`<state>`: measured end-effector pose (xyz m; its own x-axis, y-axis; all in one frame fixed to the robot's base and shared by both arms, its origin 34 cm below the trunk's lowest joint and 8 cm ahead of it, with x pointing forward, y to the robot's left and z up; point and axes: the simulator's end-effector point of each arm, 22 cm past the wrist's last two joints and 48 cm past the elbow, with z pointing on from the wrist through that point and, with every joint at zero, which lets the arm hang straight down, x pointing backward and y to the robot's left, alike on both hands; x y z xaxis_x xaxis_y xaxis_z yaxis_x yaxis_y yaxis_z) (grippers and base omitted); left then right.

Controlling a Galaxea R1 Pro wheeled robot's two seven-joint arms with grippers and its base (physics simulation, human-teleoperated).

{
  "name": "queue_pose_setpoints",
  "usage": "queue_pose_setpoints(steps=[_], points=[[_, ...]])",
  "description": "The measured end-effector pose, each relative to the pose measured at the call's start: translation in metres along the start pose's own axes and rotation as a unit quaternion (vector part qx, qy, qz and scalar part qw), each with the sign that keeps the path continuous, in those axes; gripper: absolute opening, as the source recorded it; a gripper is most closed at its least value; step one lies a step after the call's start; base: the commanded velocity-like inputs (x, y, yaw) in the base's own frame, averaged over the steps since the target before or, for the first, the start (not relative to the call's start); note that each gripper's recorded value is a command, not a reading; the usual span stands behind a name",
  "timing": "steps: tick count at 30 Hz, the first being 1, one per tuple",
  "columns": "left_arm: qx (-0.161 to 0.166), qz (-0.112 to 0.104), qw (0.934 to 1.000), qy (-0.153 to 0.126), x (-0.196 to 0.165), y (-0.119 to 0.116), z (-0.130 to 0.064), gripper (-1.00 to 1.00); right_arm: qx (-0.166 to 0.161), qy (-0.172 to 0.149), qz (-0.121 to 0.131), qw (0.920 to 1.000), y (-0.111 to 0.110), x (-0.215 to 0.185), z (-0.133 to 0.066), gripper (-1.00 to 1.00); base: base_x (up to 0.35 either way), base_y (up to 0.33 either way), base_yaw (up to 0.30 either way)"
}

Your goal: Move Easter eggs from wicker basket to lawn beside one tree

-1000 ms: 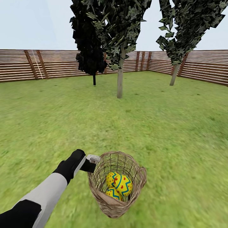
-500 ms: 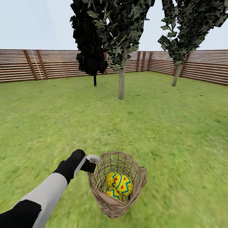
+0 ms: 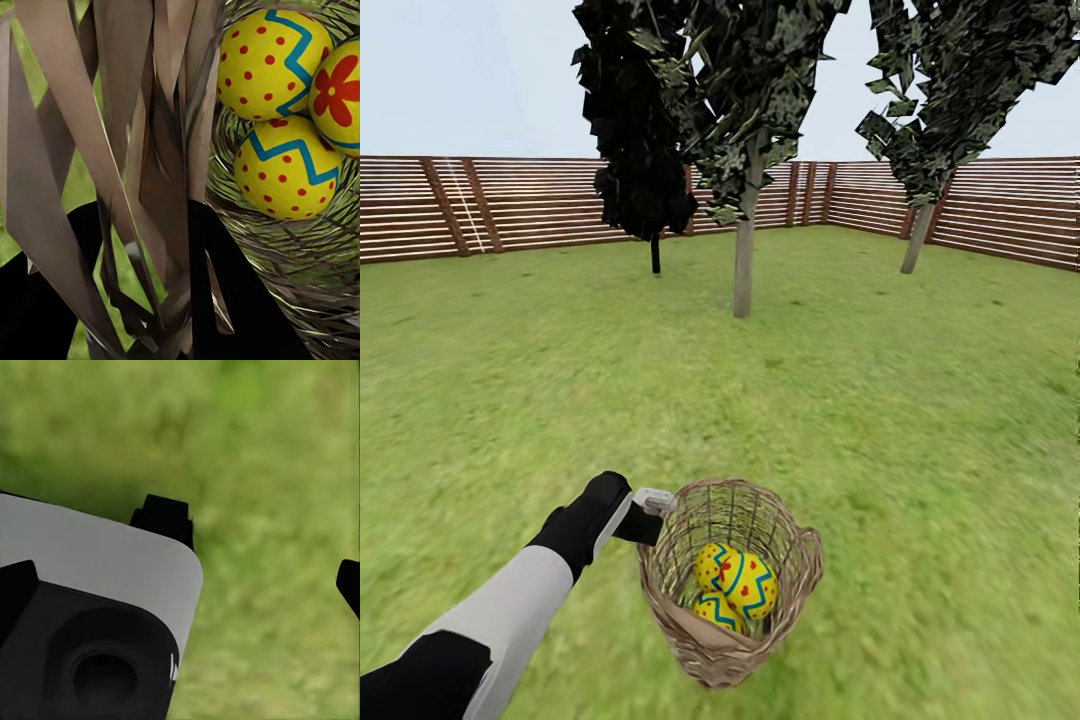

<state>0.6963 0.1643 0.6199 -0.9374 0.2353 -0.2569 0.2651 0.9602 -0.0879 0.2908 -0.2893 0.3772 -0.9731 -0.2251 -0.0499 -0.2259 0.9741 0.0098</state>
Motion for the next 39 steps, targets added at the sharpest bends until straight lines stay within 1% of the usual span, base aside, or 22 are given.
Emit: queue_pose_setpoints(steps=[4, 8, 12, 16, 19, 23, 39], points=[[0.009, -0.006, 0.9999, 0.0, -0.0001, -0.0045, 0.0, -1.0, -0.001, 0.0, 0.0, 1.0, 0.001, 0.0, 0.0001, 1.0, 0.28, 0.136, -0.053], [-0.001, 0.001, 1.0, 0.0, 0.0003, 0.0001, 0.0002, -1.0, -0.001, 0.0, 0.0, 1.0, 0.0012, 0.0002, 0.0001, 1.0, 0.28, 0.136, -0.001], [0.005, -0.004, 1.0, 0.0, -0.0002, -0.0021, -0.0002, -1.0, -0.001, 0.0, 0.0, 1.0, 0.001, -0.0002, 0.0001, 1.0, 0.28, 0.137, 0.0], [0.001, 0.0, 1.0, 0.0, 0.0003, -0.0007, 0.0002, -1.0, 0.0, 0.0, -0.005, 1.0, 0.0009, 0.0, 0.0001, 1.0, 0.28, 0.137, 0.0], [0.005, -0.003, 1.0, 0.0, -0.0001, -0.0021, -0.0001, -1.0, 0.0, 0.0, -0.005, 1.0, 0.0009, 0.0, 0.0001, 1.0, 0.28, 0.136, 0.0], [0.001, -0.001, 1.0, 0.0, 0.0002, 0.0, 0.0001, -1.0, -0.001, 0.001, -0.004, 1.0, 0.0013, 0.0005, 0.0001, 1.0, 0.28, 0.136, 0.0], [0.002, 0.0, 1.0, 0.0, 0.0003, -0.0017, 0.0005, -1.0, -0.001, 0.001, -0.003, 1.0, 0.0016, 0.0011, 0.0001, 1.0, 0.28, 0.136, 0.0]])
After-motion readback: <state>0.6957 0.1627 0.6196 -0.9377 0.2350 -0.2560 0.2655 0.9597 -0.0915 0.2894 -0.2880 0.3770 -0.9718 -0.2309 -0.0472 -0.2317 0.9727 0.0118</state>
